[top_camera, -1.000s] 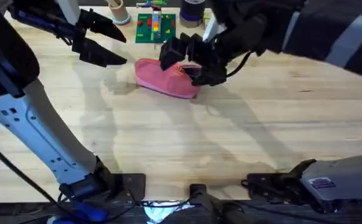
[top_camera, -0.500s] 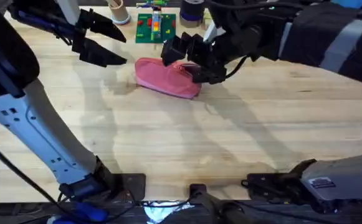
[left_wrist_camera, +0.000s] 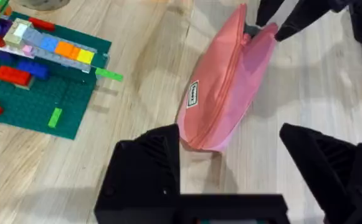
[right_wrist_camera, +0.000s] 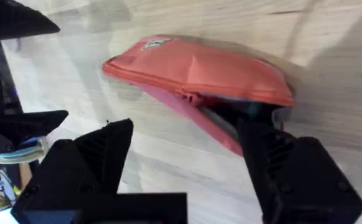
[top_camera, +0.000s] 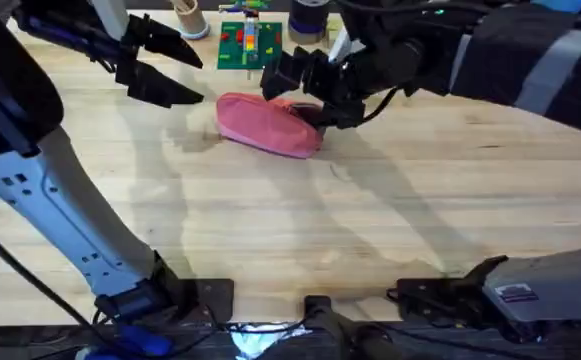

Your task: Unzip the bag, pick up the pens from the table one at a time and place them inside, then zip the bag closed.

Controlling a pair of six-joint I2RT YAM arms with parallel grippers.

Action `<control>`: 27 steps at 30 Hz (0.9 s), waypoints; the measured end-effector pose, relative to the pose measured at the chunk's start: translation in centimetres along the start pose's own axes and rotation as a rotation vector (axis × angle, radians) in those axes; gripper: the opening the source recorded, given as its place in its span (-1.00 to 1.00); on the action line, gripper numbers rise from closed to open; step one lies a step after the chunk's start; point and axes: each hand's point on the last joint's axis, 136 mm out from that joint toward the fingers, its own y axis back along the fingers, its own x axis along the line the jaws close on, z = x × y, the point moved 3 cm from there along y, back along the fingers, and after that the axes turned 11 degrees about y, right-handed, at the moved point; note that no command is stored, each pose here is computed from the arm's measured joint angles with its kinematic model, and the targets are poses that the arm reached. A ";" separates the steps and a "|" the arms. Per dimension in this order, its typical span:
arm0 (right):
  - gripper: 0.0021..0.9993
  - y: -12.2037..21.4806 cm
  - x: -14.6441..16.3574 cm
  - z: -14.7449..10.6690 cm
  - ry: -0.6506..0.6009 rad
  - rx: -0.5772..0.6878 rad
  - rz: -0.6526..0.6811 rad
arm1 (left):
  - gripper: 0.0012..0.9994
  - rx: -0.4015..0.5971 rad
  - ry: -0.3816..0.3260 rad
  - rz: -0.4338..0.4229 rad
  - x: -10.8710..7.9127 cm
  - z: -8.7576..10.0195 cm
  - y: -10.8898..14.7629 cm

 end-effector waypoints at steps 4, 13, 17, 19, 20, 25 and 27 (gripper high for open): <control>0.99 0.0 -0.3 0.2 0.003 -0.015 -0.019 | 0.99 0.000 0.000 0.000 0.0 0.0 0.0; 0.99 0.0 -0.5 0.5 0.022 -0.037 -0.043 | 0.99 0.000 0.000 0.000 0.0 0.0 0.0; 0.99 -1.0 0.0 0.2 0.039 -0.032 -0.035 | 0.99 0.000 0.000 0.000 0.0 0.0 0.0; 0.99 -1.8 0.2 0.1 0.046 -0.029 -0.030 | 0.99 0.000 0.000 0.000 0.0 0.0 0.0; 0.99 -2.2 0.2 0.1 0.049 -0.026 -0.029 | 0.99 0.000 0.000 0.000 0.0 0.0 0.0; 0.99 -3.3 -0.1 0.0 0.042 -0.023 -0.036 | 0.99 0.000 0.000 0.000 0.0 0.0 0.0; 0.99 -3.8 0.1 0.5 0.032 -0.067 -0.002 | 0.99 0.000 0.000 0.000 0.0 0.0 0.0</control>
